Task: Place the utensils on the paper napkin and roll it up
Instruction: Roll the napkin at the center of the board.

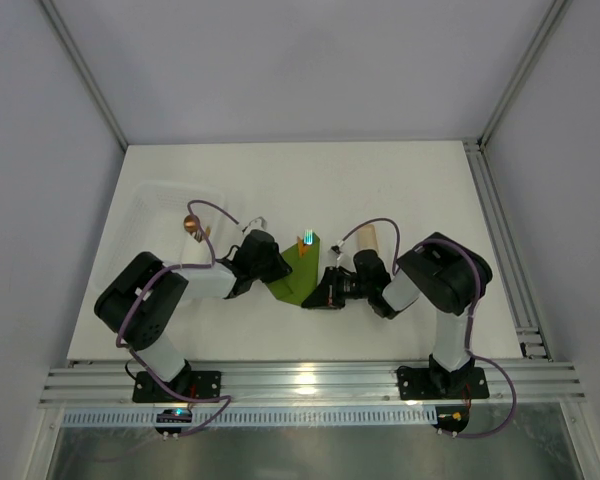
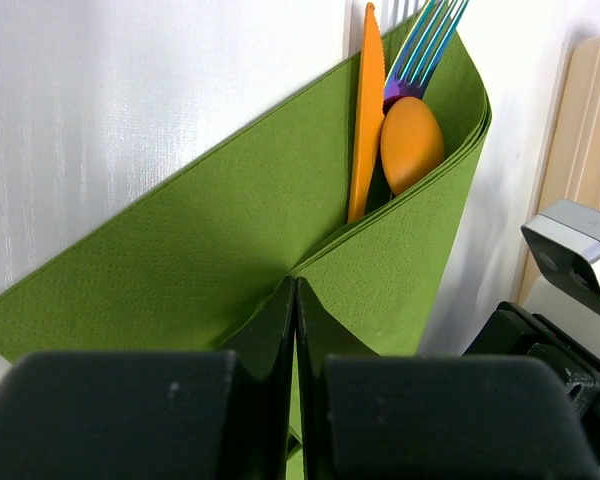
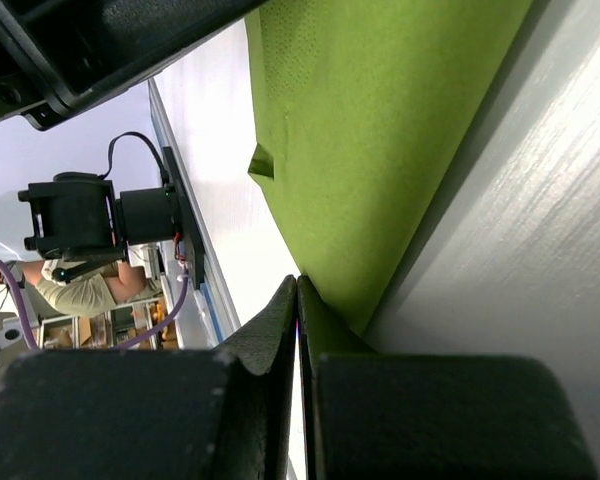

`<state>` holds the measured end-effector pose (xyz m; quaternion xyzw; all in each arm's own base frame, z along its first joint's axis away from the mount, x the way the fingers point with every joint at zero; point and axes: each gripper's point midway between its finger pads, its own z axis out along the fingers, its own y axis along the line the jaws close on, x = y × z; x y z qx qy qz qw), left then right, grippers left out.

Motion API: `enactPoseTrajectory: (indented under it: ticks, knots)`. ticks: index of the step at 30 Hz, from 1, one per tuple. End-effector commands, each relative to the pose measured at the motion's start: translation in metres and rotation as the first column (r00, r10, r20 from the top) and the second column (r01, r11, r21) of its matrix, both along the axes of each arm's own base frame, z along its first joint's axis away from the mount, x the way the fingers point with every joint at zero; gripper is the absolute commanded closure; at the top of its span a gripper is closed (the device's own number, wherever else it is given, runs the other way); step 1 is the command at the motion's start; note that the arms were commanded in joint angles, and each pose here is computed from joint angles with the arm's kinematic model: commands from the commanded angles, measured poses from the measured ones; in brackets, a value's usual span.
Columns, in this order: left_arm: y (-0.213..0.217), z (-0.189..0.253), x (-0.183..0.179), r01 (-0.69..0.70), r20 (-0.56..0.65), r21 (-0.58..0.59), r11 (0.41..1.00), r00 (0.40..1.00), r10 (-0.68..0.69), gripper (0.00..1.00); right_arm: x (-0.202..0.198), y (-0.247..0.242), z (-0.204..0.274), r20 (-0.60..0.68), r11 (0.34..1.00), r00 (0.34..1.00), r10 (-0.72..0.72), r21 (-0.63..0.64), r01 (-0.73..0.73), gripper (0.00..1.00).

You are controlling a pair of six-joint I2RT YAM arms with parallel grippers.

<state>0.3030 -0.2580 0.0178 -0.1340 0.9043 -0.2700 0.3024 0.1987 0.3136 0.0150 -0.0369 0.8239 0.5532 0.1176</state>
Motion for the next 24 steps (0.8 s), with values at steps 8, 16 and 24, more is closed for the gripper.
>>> enactPoseTrajectory:
  ticks: [8, 16, 24]
  knots:
    - [0.038, -0.044, -0.027, -0.013, -0.115, 0.189, 0.982, 0.993, 0.035, 1.0, -0.002, -0.004, 0.008, 0.076, 1.0, 0.997, 0.01, 0.019, -0.011, 0.96]
    - [0.038, -0.043, -0.028, -0.011, -0.113, 0.184, 0.983, 0.993, 0.033, 1.0, 0.022, -0.003, 0.05, 0.212, 0.998, 0.977, 0.012, -0.056, 0.0, 0.96]
    - [0.038, -0.041, -0.027, -0.007, -0.108, 0.182, 0.983, 0.994, 0.027, 1.0, 0.069, 0.01, 0.066, 0.242, 0.998, 0.97, -0.01, -0.053, 0.024, 0.96]
